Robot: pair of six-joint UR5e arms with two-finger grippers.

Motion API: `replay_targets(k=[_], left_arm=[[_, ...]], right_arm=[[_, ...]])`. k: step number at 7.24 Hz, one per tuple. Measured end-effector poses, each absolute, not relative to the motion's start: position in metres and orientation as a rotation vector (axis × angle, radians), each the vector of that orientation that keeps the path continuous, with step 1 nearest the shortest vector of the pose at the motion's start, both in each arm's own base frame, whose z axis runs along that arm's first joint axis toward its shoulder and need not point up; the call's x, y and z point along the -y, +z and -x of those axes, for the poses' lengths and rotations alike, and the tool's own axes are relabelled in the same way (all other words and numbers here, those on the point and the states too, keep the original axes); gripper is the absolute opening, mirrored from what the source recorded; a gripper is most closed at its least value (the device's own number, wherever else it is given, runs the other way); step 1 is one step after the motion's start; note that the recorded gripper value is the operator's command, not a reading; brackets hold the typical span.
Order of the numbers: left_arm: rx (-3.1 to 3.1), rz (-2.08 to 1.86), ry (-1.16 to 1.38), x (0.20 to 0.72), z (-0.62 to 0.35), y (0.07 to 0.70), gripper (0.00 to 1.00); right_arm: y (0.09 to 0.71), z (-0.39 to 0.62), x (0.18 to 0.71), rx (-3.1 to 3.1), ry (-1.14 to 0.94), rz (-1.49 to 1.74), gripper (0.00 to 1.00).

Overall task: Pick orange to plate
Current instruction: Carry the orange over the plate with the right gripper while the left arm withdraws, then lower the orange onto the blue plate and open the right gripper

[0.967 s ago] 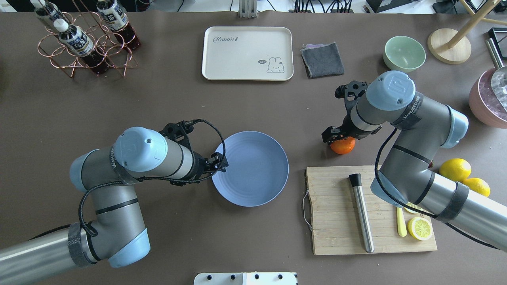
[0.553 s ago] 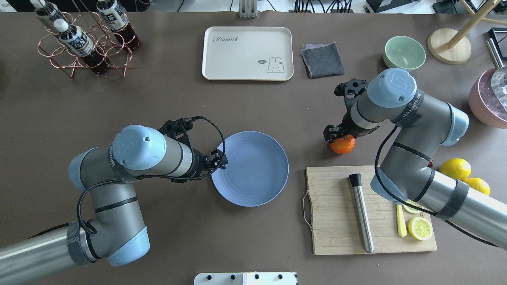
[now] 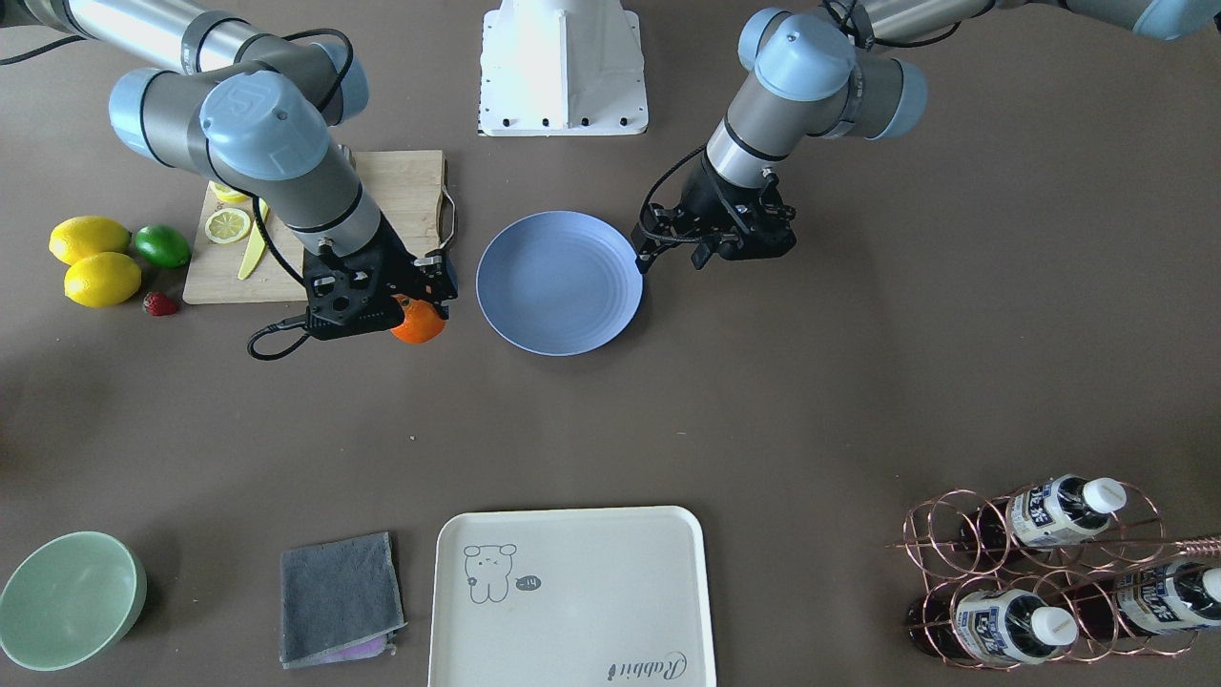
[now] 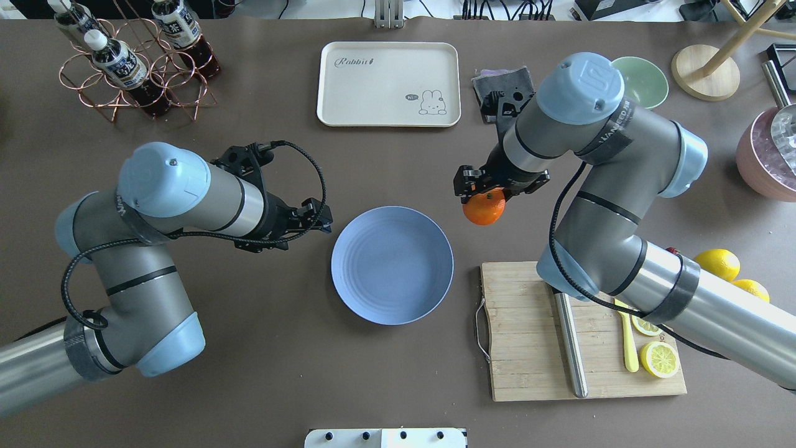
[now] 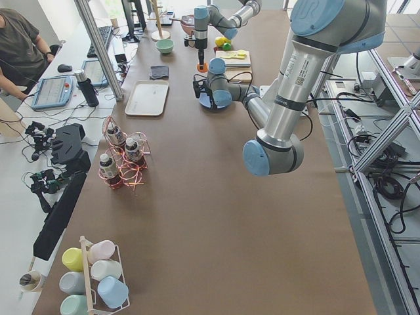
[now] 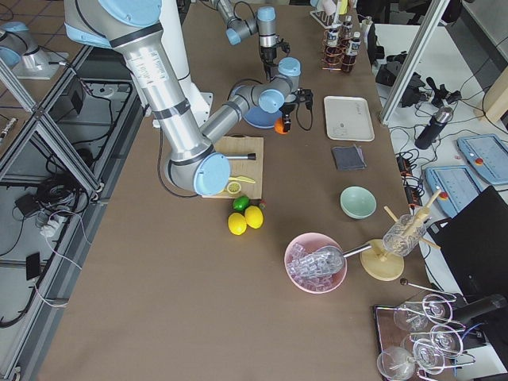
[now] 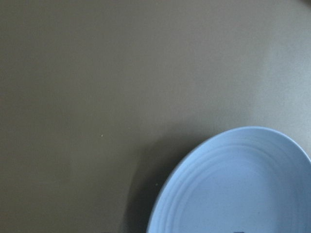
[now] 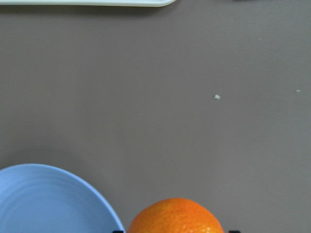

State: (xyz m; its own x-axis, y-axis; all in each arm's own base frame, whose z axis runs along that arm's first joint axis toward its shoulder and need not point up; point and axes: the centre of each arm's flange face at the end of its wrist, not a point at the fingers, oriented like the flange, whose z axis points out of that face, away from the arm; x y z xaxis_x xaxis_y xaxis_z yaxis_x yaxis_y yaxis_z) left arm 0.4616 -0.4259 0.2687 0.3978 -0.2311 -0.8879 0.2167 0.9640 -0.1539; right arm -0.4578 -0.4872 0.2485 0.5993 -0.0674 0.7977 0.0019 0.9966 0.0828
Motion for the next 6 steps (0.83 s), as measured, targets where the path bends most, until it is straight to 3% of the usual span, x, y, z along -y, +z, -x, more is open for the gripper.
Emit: replay_targets(k=[3,6], left_arm=[[-1.082,-0.023,-0.208,0.463,-0.397,0.316,0.91],[-1.068,-0.031,-0.195,0.47,-0.381,0.33,0.94]], right_arm=[[0.186,0.564,0.454,0.911,0.043,-0.056,0.0],[0.193,0.614,0.429,0.877,0.043,-0.07,0.0]])
